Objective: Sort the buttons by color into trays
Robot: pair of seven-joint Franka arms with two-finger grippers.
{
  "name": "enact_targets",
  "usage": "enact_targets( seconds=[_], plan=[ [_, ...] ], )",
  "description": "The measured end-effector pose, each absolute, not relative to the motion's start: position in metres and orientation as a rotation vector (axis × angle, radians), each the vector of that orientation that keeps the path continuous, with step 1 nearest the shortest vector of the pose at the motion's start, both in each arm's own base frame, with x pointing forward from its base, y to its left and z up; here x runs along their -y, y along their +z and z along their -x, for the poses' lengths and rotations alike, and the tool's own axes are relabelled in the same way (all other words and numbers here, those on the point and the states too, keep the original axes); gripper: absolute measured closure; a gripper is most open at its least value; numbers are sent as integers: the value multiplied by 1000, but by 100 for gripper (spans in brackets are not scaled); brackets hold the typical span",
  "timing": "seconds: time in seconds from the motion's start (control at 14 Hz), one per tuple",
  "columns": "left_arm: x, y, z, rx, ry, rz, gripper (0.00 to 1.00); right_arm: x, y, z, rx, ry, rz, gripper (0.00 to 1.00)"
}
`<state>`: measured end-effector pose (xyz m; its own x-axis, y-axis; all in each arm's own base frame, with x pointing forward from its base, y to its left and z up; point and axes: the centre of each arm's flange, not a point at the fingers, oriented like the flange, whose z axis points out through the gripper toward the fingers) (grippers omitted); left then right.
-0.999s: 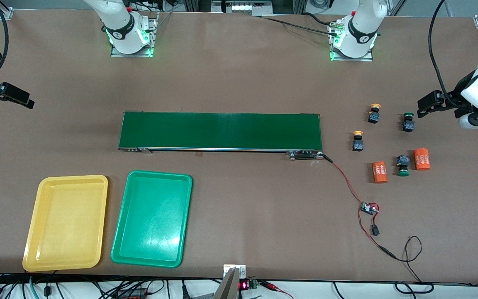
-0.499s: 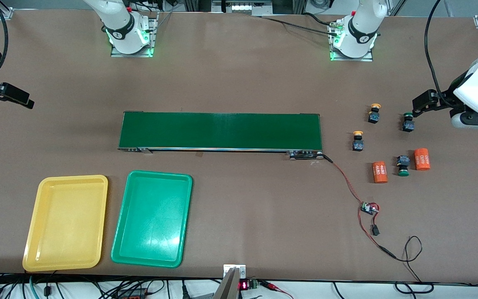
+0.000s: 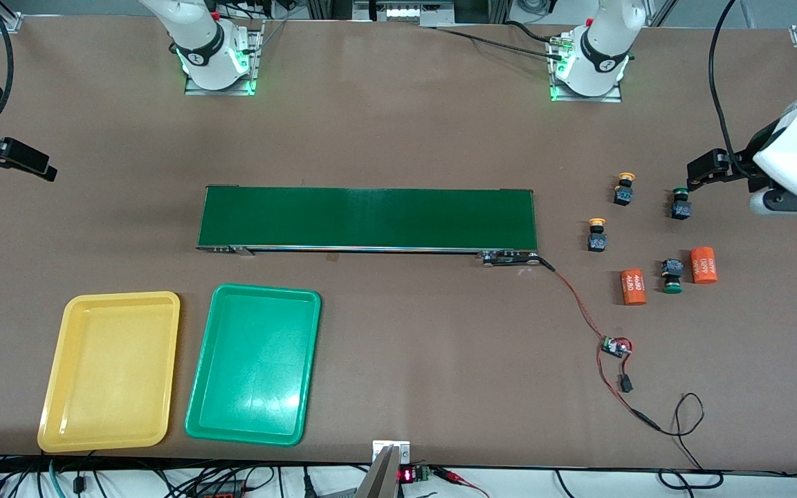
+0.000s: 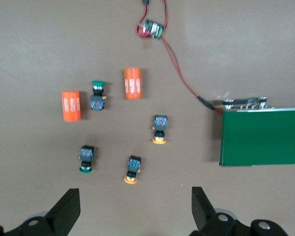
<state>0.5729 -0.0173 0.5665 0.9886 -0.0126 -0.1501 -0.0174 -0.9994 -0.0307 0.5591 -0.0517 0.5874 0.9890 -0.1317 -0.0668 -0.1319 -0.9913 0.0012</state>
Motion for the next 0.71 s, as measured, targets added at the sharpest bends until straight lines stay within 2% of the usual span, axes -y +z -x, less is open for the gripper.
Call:
enact_targets(
  seconds=[0.5,0.71],
  plan=[
    [8,503,-595,-26,393,3092,0,51,587,-559,-204,106,3130,0],
    [1,455,-619,-16,319,3108,0,51,587,-559,-204,108,3130,0]
  ],
)
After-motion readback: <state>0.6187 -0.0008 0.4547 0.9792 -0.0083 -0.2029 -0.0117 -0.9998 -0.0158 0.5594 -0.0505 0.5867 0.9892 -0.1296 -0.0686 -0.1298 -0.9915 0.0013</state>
